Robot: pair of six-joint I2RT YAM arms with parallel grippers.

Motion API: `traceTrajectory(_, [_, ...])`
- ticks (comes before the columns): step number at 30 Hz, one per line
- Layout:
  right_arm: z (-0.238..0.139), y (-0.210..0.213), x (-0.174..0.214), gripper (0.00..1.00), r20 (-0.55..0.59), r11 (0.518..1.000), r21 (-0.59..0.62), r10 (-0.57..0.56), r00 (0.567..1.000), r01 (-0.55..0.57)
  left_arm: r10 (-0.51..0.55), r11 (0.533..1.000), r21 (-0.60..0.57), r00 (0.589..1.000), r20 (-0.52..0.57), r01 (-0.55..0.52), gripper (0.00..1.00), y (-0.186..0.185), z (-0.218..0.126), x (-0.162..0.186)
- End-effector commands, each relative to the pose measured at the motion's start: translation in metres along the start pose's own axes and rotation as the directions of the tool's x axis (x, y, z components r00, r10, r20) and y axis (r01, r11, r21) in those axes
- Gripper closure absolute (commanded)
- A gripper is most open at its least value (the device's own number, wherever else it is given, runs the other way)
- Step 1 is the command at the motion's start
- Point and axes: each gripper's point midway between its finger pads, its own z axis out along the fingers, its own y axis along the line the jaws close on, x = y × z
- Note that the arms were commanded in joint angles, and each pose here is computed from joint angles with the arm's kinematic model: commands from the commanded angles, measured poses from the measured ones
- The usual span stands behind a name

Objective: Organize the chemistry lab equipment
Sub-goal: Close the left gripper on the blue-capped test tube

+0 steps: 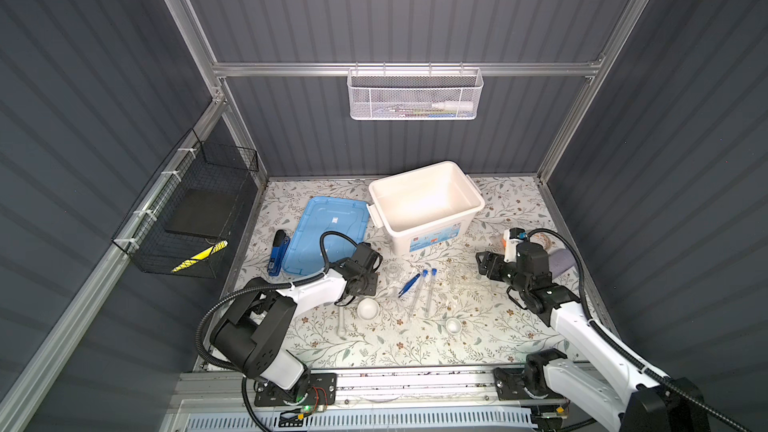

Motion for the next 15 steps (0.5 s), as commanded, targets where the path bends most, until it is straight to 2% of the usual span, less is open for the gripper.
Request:
traceTrajectory(1, [-0.002,0.013,-0.012,0.20,0.025,0.999,-0.050,0.007,1.000,-0.006,0.006,1.000,0.011,0.998,0.065,-0.007,0.89,-0.004,-0.016,-0.017])
traceTrajectory(15, [0.002,0.028,-0.014,0.21,0.010,0.992,-0.126,0.026,1.000,-0.025,0.025,1.000,-0.004,0.980,0.195,-0.025,0.89,0.000,-0.055,-0.046])
